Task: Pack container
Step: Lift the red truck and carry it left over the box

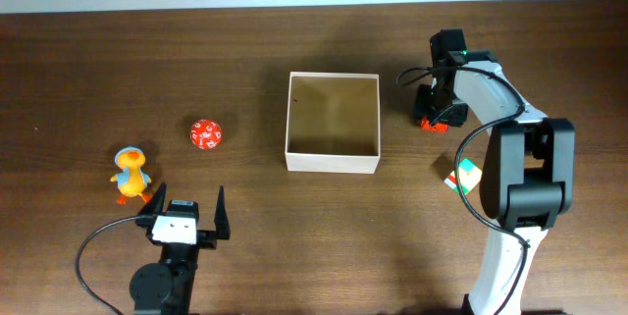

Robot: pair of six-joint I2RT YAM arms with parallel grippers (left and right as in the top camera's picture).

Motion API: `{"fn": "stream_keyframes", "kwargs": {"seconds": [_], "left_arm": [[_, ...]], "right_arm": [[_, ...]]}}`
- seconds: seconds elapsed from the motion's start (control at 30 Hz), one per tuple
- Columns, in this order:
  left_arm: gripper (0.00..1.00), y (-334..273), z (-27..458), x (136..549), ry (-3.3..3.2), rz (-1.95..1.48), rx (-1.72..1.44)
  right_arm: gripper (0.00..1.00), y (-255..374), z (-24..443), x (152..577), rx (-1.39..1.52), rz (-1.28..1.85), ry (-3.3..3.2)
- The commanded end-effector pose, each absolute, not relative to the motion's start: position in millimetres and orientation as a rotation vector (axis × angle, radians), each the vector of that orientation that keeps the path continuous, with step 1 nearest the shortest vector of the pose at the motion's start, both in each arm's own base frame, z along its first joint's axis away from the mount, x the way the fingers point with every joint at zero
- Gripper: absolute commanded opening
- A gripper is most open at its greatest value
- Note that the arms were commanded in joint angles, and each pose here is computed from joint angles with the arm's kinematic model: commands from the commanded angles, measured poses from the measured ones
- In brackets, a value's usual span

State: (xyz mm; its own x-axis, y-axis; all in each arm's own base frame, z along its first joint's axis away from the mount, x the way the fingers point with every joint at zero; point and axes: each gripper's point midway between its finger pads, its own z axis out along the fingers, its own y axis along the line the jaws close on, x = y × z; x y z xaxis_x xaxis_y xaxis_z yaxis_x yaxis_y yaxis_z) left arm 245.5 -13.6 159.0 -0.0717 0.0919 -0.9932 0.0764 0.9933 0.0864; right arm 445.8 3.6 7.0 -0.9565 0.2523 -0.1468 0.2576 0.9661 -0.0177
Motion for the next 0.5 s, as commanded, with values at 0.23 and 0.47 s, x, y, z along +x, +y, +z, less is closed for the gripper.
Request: {"fn": "stream_keyframes", "kwargs": {"seconds": [0.23, 0.47], "left_arm": [[0.99, -14.0, 157.4, 245.4, 1.642, 0.027, 0.147], [0.99, -14.0, 157.3, 245.4, 1.642, 0.027, 0.147]], "right_arm": [[0.56, -6.8, 40.9, 461.2, 0.352, -0.055, 2.959], [0.56, 5.5, 108.0, 478.5, 0.206, 0.046, 2.919]]}}
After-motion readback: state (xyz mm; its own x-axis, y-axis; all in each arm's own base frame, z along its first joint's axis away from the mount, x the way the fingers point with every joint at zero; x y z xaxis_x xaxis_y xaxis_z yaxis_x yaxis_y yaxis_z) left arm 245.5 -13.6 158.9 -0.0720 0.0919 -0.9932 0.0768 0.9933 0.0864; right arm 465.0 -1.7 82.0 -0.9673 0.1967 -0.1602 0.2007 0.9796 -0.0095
